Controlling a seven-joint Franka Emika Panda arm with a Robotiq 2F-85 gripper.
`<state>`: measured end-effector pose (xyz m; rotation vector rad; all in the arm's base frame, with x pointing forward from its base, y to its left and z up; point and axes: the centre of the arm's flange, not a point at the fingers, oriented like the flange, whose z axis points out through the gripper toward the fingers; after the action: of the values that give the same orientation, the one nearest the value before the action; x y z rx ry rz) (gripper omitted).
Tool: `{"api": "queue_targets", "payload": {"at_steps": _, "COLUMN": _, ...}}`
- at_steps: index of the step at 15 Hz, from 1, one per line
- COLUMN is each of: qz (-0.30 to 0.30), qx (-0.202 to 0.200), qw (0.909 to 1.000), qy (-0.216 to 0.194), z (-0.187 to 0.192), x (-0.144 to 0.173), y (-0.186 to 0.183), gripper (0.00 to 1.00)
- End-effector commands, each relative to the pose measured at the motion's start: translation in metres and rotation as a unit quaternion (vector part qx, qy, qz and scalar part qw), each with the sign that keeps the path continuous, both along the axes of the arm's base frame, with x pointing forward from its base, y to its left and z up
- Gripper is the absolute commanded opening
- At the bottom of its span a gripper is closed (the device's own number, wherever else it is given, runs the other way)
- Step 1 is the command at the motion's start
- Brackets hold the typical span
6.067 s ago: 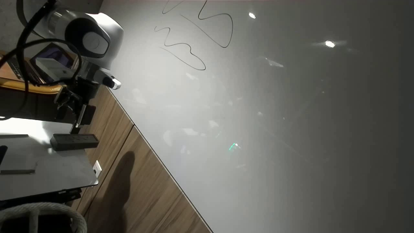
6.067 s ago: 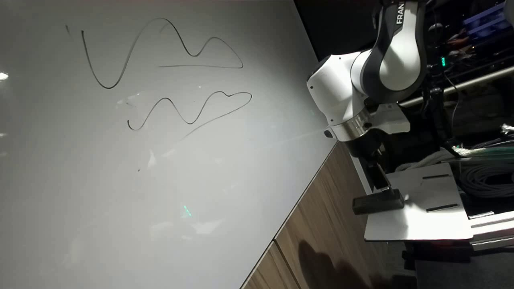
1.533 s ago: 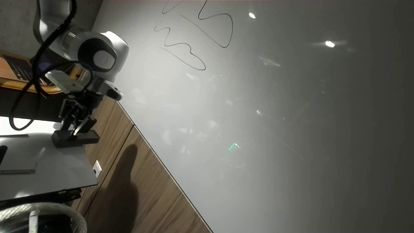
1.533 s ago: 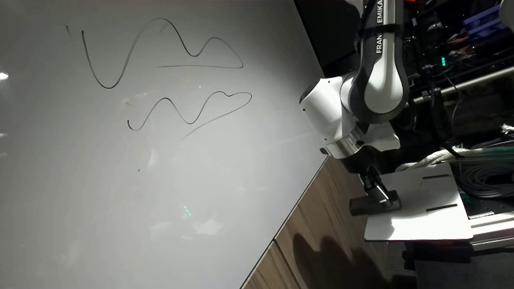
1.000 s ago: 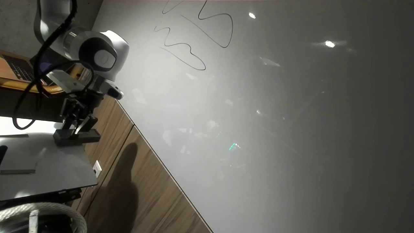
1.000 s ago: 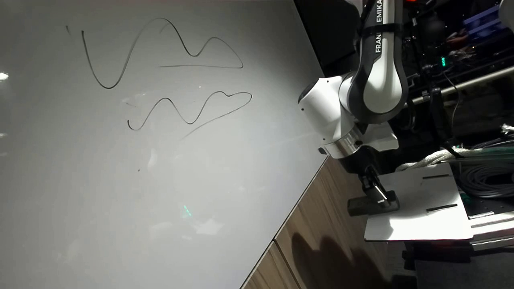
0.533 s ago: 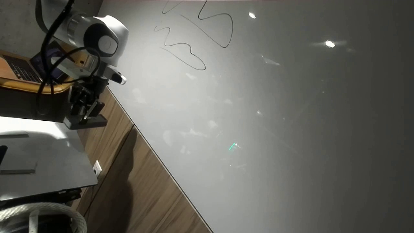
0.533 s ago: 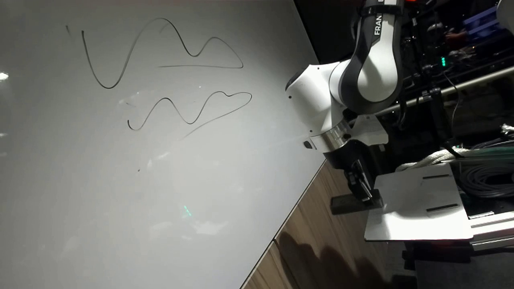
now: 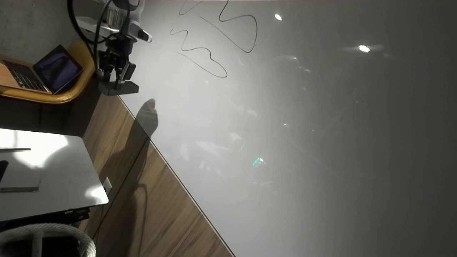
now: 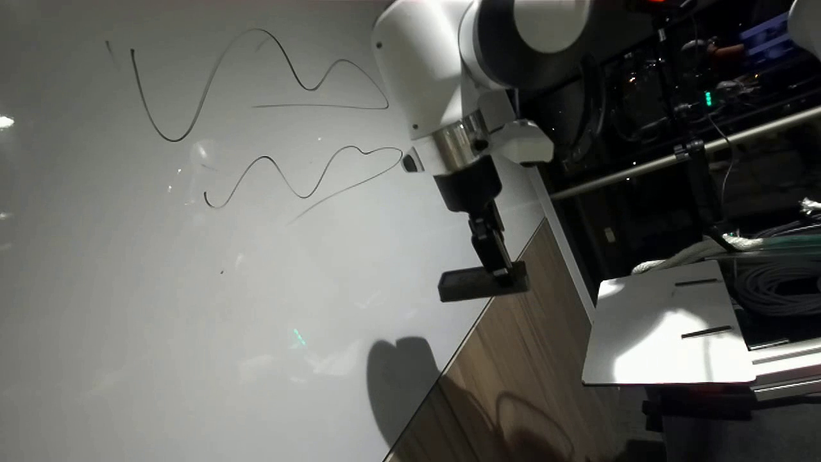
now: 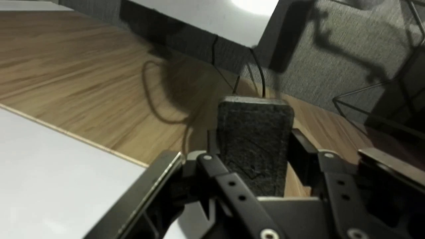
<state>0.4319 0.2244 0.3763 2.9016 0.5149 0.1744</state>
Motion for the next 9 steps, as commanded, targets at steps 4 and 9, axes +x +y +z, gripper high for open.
{"api": "queue_targets", "payload": {"at_steps": 4, "qz": 0.007, "qx": 0.018, "qw": 0.9959, "qy": -0.088, "z": 0.138, "x": 0.029, "y": 0.042, "gripper": 0.28}}
{"api": "queue_targets", "payload": {"at_steps": 9, "qz": 0.006, "qx": 0.047, "qw": 0.9862, "qy": -0.158, "z": 0.237, "x": 0.033, "y": 0.053, "gripper": 0.28}}
